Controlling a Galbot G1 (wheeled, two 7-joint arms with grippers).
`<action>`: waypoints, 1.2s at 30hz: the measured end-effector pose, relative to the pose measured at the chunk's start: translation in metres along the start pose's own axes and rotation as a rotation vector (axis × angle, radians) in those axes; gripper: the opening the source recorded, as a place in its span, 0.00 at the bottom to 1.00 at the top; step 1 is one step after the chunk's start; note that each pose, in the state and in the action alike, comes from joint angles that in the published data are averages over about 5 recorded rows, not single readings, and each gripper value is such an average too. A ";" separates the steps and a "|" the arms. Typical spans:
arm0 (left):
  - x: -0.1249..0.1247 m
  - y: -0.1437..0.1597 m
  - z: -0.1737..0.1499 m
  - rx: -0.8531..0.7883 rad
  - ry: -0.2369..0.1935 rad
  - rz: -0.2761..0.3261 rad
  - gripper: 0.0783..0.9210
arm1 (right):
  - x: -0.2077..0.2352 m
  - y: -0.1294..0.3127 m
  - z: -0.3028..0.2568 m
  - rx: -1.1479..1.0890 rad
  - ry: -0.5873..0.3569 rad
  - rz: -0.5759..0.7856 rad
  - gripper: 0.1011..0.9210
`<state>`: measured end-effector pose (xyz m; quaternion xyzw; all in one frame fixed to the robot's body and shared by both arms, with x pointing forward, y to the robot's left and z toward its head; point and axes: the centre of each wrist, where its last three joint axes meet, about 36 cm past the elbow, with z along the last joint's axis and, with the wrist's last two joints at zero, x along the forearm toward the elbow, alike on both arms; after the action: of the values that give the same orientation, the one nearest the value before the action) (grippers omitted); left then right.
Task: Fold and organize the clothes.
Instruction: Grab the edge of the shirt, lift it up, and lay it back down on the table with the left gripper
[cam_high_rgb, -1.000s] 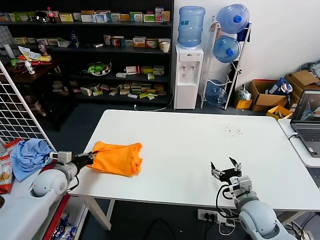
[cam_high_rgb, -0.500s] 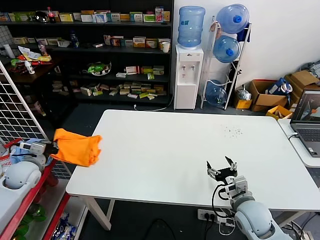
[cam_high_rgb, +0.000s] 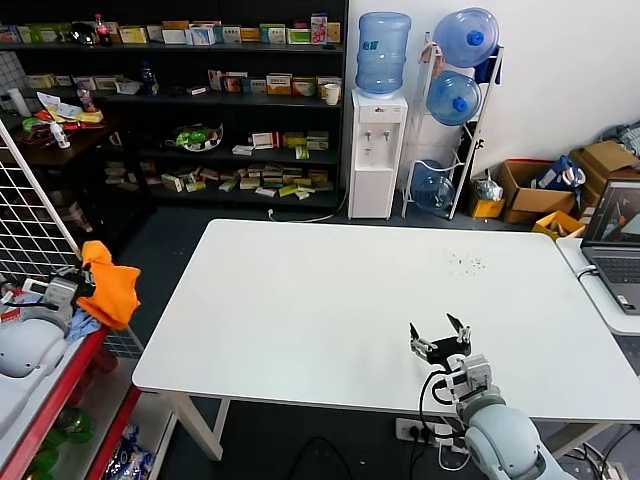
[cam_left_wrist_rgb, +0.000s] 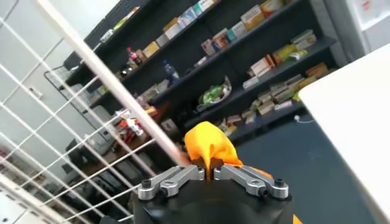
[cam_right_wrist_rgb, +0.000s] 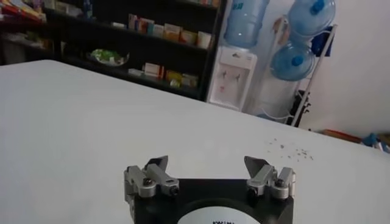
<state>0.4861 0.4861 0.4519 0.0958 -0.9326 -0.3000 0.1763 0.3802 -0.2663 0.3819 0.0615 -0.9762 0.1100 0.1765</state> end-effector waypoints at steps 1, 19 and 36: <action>0.002 -0.007 -0.002 0.007 -0.001 0.010 0.06 | 0.001 0.000 0.000 0.001 0.000 0.001 0.88; 0.053 -0.159 -0.046 0.199 0.006 0.277 0.06 | 0.010 -0.006 0.009 0.018 0.014 0.023 0.88; 0.090 -0.287 -0.096 0.412 0.018 0.432 0.06 | 0.019 -0.015 0.020 0.031 0.029 0.043 0.88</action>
<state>0.4612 0.1796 0.3787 -0.0683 -0.9710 -0.0591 0.2214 0.3586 -0.2867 0.3735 0.0414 -0.9728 0.1298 0.1875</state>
